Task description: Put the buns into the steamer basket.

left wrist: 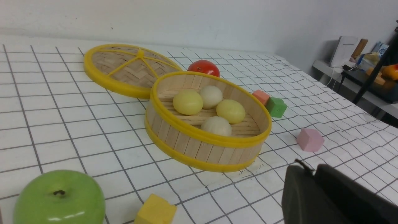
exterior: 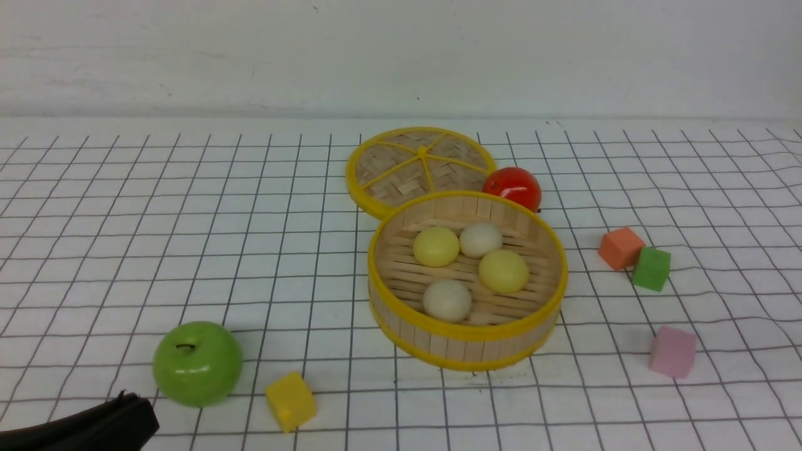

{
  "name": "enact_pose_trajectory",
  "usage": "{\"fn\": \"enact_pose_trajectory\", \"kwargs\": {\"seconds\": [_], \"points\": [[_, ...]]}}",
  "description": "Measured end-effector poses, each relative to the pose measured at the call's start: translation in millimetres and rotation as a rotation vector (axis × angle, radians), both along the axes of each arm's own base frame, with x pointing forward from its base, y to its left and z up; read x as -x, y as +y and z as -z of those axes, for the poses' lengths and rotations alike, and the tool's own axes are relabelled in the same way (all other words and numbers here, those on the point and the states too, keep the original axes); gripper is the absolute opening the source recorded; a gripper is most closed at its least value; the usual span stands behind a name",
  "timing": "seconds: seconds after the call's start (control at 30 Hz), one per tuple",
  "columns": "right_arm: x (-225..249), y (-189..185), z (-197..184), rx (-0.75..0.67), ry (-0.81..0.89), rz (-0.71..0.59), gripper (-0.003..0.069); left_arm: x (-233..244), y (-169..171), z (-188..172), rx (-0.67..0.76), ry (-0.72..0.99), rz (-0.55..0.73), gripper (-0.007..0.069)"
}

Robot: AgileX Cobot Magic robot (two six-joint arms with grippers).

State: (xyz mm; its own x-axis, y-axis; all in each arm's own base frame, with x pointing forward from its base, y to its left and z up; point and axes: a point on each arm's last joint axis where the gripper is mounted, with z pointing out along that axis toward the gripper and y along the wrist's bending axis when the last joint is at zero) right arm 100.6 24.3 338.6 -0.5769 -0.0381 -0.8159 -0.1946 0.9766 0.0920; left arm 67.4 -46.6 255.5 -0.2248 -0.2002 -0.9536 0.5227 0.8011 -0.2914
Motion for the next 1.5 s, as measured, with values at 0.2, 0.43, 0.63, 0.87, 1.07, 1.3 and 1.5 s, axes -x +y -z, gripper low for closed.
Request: {"fn": "enact_pose_trajectory", "kwargs": {"seconds": [0.2, 0.43, 0.63, 0.87, 1.07, 1.3, 1.5], "points": [[35, -13, 92, 0.018, -0.25, 0.063, -0.0018, 0, 0, 0, -0.001, 0.001, 0.001, 0.0058], [49, -15, 166, -0.008, -0.304, 0.098, -0.0018, 1, -1, 2, -0.009, 0.015, 0.008, 0.0068], [50, -14, 166, -0.097, -0.279, 0.127, -0.0017, 1, -1, 3, -0.014, 0.022, 0.011, 0.0074], [50, -14, 166, -0.115, -0.273, 0.134, -0.0015, 1, -1, 3, -0.013, 0.021, 0.011, 0.0078], [50, -14, 166, -0.118, -0.272, 0.134, -0.0011, 1, -1, 3, -0.013, 0.021, 0.011, 0.0083], [50, -14, 166, -0.118, -0.272, 0.134, -0.0008, 1, -1, 3, -0.013, 0.021, 0.011, 0.0091], [50, -14, 166, -0.118, -0.272, 0.134, -0.0001, 0, 0, 3, -0.008, 0.013, 0.004, 0.0092]]}}
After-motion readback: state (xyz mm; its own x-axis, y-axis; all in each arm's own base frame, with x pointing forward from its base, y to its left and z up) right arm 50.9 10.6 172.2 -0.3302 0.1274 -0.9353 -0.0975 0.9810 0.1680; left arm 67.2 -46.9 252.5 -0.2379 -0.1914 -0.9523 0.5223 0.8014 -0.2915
